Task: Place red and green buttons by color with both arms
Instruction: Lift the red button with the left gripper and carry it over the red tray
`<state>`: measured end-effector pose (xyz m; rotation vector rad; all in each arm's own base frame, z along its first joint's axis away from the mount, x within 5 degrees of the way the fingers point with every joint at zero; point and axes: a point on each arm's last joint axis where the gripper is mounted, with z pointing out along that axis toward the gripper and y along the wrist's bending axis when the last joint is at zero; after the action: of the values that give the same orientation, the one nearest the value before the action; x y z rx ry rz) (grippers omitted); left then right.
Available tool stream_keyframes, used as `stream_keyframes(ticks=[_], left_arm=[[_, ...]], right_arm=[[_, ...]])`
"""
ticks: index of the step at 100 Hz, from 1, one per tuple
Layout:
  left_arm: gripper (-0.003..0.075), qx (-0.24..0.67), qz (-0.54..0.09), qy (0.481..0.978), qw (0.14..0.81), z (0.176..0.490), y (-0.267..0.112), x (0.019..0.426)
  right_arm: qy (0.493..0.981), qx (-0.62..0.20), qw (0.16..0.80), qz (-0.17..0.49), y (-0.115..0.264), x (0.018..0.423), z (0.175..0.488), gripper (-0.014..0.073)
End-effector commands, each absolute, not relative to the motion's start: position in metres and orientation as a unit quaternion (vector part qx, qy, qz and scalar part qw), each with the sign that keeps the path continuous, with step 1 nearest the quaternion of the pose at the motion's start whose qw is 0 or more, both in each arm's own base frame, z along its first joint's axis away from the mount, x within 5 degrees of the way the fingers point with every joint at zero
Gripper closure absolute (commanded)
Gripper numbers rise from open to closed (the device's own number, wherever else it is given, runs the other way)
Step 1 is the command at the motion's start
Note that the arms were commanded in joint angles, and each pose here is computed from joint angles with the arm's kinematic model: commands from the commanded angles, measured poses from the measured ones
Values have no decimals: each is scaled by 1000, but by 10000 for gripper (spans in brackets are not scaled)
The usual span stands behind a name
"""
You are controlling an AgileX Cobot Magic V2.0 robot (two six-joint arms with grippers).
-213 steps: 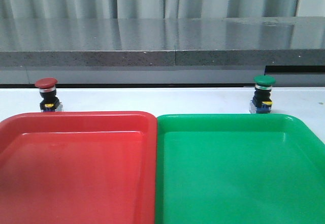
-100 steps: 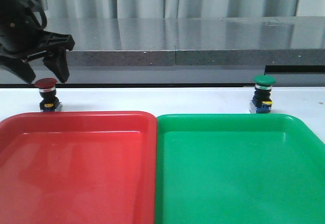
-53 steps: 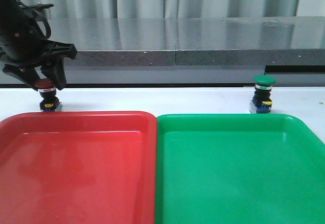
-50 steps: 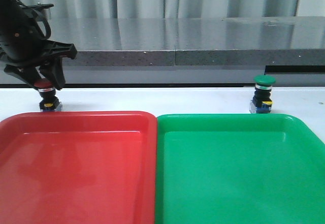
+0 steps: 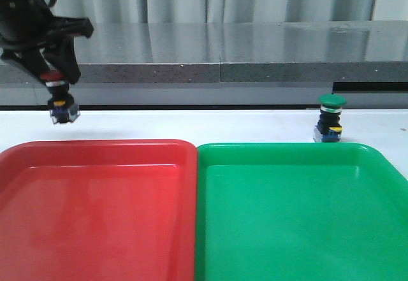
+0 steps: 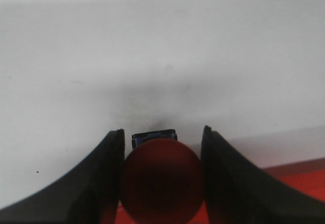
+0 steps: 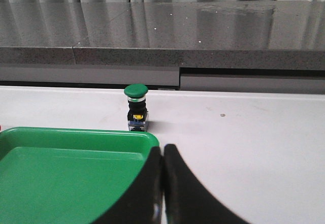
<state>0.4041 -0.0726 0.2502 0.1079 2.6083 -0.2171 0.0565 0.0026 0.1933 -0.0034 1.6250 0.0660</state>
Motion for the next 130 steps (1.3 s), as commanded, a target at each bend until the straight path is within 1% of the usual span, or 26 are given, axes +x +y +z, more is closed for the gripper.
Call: stream_keyframes(ticks=[1,16,28,44,61,81,104,130], left_arm=[[647,24,-106,933,343,312,-72,391],[647,25,-118,929,351,337,-77,366],[647,23,-129,923,362,341,-84,344],[647,21,-143,921,363,330,-91,313],[647,35,-149,925,348,308,-100,289],[647,22,-157,931,329,283,-109,285],[647,23,-152,936,318,263,-116,296],[647,21,-139,950,279,233,-120,307]], right_arm=[[685,0,728,32,2,54,207,705],[685,0,728,32,2,54,207,705],[685,0,728,32,2,54,207,705],[685,0,728,32,2,54,207,705],[685,0,728,32,2,54,207,705],[685,0,728,32,2,54,207,705],[685,0,728,32,2,54,207,705],[685,0,728,32,2,54,207,705]])
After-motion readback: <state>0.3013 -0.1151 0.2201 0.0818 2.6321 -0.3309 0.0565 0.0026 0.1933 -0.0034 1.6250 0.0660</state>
